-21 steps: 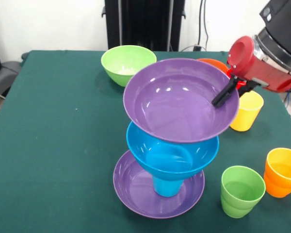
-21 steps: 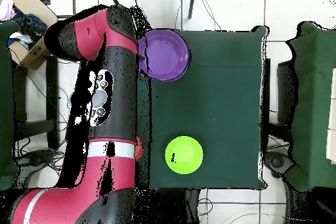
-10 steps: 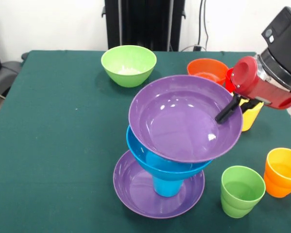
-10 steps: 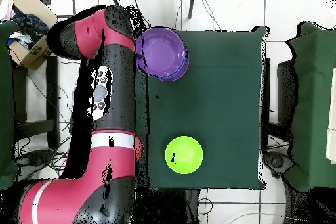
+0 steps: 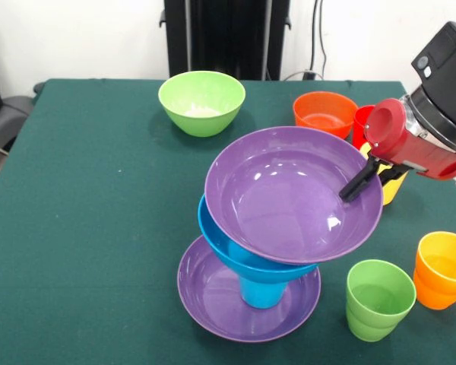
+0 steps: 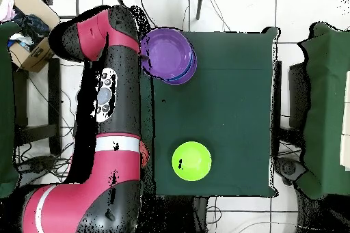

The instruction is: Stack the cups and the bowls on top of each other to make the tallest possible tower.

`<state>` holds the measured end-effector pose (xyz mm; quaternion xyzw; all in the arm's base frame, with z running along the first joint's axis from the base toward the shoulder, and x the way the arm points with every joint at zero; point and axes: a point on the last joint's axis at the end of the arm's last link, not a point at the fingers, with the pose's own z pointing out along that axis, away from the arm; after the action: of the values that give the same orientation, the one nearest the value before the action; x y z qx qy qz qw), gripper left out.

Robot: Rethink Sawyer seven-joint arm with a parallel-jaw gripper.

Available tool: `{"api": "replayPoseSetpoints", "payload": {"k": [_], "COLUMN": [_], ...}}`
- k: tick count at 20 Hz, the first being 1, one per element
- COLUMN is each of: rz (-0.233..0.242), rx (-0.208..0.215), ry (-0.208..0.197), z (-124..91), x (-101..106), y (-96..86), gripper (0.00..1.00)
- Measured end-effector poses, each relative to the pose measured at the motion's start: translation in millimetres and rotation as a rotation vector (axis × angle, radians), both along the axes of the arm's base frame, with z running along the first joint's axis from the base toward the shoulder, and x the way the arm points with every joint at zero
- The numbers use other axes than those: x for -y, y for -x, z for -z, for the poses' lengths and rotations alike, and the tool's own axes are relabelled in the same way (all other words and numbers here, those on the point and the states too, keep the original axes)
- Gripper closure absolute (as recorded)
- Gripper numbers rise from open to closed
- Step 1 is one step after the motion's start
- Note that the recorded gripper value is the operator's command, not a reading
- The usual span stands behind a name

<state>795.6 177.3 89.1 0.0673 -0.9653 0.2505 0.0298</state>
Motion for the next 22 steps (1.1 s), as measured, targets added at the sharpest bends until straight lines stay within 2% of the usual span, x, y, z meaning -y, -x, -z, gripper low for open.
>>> {"api": "replayPoseSetpoints", "payload": {"k": [14,22], "rz": [0.000,0.001], "rx": [0.004,0.031], "ry": [0.004,0.000], "z": [1,-5], "x": [2,7], "y": [-2.2,-13.6], "gripper": [1.00,1.00]}}
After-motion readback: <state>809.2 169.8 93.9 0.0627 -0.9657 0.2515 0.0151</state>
